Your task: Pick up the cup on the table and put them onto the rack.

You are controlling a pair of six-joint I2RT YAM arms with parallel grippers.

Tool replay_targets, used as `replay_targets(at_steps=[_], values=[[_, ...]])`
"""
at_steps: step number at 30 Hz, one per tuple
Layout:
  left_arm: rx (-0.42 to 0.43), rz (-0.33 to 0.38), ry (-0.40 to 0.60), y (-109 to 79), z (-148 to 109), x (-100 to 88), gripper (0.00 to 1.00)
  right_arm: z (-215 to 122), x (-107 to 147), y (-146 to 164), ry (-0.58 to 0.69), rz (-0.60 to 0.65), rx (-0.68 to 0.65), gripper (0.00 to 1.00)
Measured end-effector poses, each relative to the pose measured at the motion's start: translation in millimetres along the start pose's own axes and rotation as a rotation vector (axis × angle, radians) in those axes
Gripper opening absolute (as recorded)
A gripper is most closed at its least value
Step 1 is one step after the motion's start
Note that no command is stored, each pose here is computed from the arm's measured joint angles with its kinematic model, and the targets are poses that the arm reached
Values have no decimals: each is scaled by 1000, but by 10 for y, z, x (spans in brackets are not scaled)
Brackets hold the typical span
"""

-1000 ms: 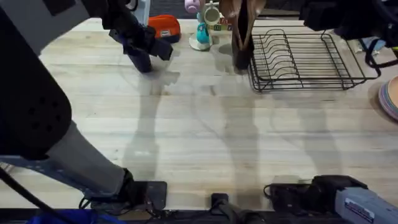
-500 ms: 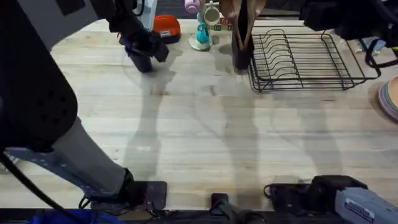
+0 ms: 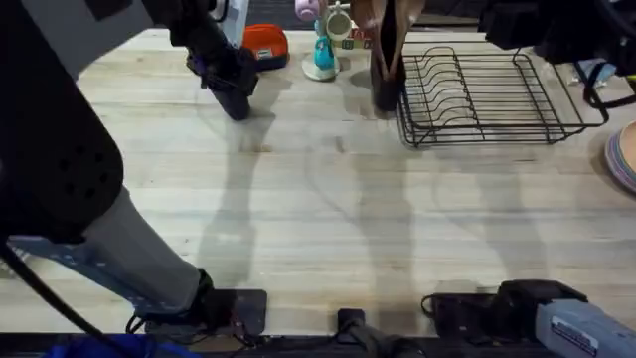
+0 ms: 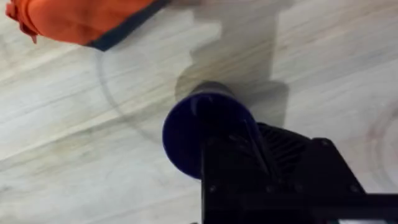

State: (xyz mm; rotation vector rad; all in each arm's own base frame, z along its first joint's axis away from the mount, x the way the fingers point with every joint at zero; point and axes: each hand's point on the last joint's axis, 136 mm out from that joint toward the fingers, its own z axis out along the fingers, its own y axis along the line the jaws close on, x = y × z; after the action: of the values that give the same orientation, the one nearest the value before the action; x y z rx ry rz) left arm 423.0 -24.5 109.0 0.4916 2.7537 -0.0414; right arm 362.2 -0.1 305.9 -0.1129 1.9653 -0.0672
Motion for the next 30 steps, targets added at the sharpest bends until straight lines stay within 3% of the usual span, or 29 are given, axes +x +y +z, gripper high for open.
replay_targets(at_steps=[4,7,10,19,30], values=[[4,-1,2,-30,-163,-81,40,0,-7,-1,-3,-9,0,996],[1,20,-37,-104,-364,-276,40,-1,-18,-3,-7,-36,1,996],[7,70,-86,-300,-592,-503,39,-18,-29,-12,-12,-53,4,996],[80,284,-199,-1303,-1202,-900,39,-328,-108,-316,-58,12,92,996],[187,510,-286,-2437,-1535,-908,39,-578,79,-517,-5,92,159,996]])
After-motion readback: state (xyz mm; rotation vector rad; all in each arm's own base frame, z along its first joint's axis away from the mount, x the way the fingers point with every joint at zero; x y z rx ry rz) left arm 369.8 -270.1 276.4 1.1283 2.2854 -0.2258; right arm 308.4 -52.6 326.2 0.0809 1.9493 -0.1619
